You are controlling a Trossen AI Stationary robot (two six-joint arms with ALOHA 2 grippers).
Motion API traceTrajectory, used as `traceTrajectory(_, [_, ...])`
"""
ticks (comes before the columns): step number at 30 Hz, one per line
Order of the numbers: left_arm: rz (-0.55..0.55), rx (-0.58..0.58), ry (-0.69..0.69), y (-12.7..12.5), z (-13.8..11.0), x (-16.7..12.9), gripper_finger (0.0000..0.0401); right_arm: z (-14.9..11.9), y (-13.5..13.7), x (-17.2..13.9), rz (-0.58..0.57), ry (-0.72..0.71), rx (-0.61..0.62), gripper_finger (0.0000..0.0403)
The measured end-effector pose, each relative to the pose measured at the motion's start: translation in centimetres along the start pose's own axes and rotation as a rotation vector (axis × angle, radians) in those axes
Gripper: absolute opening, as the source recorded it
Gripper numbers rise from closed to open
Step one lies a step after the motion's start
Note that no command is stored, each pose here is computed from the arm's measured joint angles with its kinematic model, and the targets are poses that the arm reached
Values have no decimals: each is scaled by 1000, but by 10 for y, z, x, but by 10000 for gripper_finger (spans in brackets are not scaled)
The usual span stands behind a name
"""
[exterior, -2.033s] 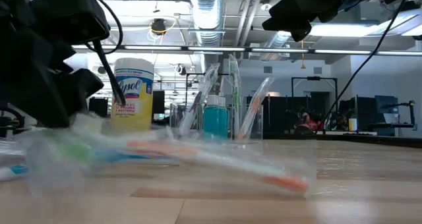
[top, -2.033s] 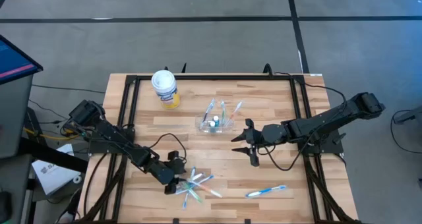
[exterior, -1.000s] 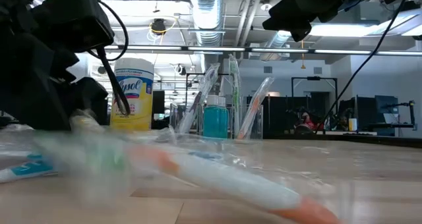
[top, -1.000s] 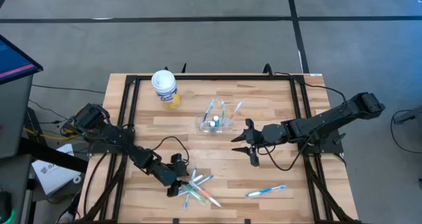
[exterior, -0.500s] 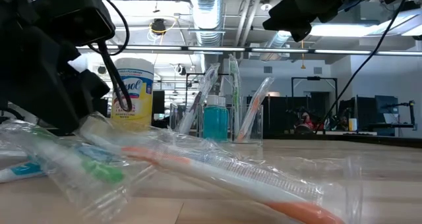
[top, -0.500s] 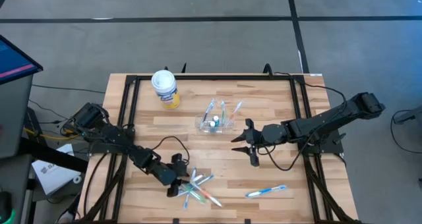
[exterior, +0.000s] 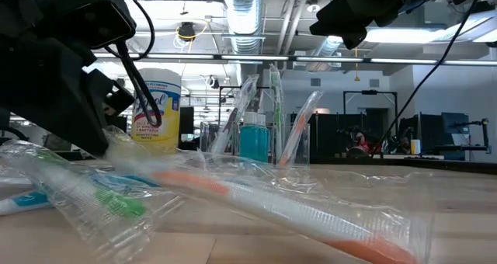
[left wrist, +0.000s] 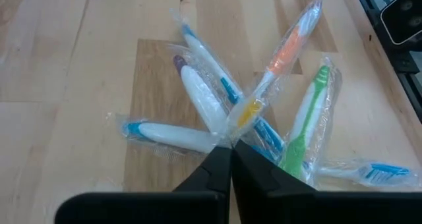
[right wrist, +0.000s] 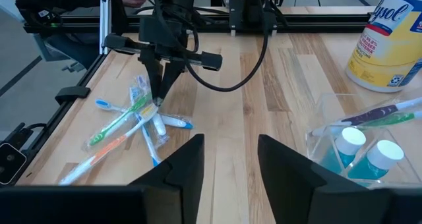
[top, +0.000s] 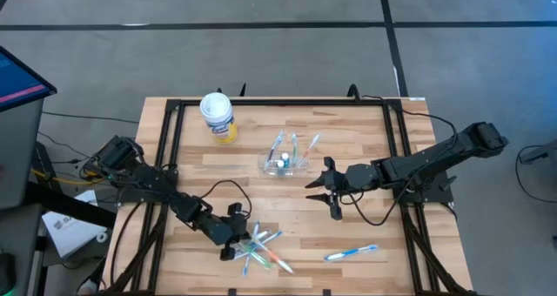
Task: Pick & Place toothbrushing station
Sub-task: Put the orange toothbrush into the transparent organizer
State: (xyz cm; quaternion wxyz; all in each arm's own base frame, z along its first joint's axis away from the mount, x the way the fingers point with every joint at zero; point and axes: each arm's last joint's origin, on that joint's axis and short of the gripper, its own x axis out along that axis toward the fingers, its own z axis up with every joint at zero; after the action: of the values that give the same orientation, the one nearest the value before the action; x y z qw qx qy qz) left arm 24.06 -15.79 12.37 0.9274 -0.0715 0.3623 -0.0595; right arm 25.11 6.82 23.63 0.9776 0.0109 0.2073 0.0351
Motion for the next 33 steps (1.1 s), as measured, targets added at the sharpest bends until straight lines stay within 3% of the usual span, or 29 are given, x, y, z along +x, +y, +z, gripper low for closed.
traceTrajectory(8, [35,25,-117,-1,17,-18,1,0,0,0,0,0,0,127])
traceTrajectory(18, [166,114,-295,7,43,-47,0,0,0,0,3,-2,45,129])
traceTrajectory(33, [298,338,-371,17,94,-48,0,0,1,0,30,3,151,129])
